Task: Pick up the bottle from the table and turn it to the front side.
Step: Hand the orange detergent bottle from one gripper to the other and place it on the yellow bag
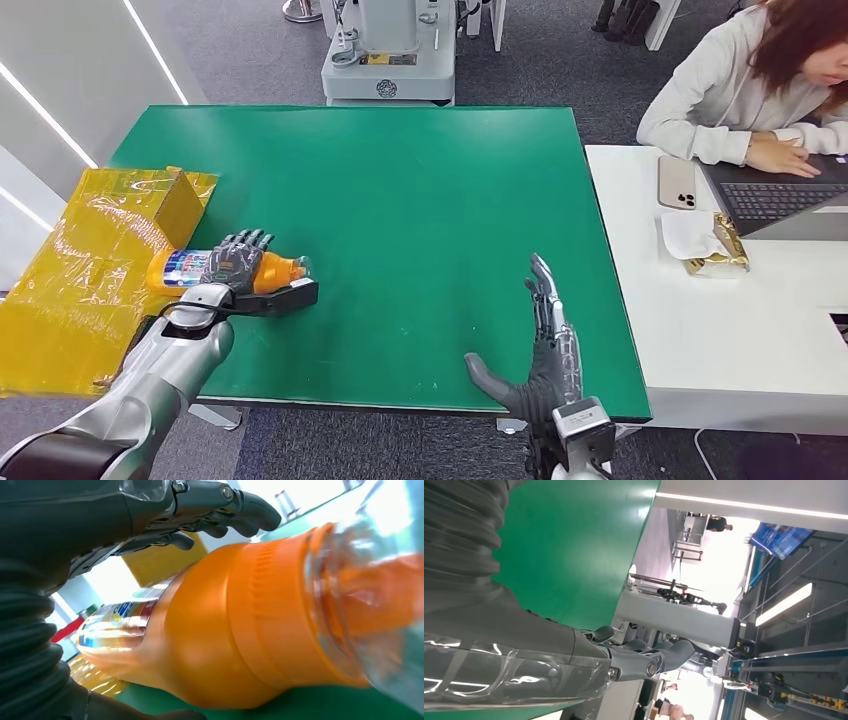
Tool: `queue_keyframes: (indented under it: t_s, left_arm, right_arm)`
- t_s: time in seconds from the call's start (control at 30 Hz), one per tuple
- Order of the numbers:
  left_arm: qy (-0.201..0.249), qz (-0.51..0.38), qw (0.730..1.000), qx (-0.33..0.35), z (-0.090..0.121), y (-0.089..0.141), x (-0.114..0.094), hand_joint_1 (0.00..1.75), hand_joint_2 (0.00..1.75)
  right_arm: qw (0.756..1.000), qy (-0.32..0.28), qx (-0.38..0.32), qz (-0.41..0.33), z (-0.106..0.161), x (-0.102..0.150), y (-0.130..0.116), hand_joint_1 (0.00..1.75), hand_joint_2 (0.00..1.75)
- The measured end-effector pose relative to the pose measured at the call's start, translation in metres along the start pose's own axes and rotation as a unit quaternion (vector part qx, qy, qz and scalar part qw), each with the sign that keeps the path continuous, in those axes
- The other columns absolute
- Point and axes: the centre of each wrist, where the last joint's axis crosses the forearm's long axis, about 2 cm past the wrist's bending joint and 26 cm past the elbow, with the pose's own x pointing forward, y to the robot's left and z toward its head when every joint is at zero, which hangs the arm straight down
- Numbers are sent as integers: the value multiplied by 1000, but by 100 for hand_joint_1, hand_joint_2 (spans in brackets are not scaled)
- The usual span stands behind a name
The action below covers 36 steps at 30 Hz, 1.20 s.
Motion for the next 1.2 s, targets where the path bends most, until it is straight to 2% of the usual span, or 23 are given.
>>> queue_keyframes:
  t_s: [0.2,0.33,0.57,0.87,0.93,1.1,1.2]
  left_arm:
    - [25,25,999,-22,-4,9,13,0,175]
    - [23,42,999,-24,-5,11,18,0,0]
    - [40,89,992,-82,-8,20,26,0,0]
    - [69,100,989,-81,-9,23,23,0,0]
    - [72,108,990,-60,-9,24,23,0,0]
    - [48,165,979,107,-9,32,19,0,0]
    - [36,188,968,161,-7,32,18,0,0]
  right_arm:
    - [1000,5,-9,-1,-4,1,1,0,175]
    - [1000,4,-13,-2,-6,1,1,0,175]
    - [1000,7,-17,-7,-12,-4,-1,0,175]
    - [999,17,-32,-13,-8,-13,-2,0,175]
    - [999,20,-34,-13,-8,-15,-2,0,175]
    - [999,26,-41,-14,-8,-19,-2,0,175]
    - [999,29,-42,-15,-6,-21,-2,0,175]
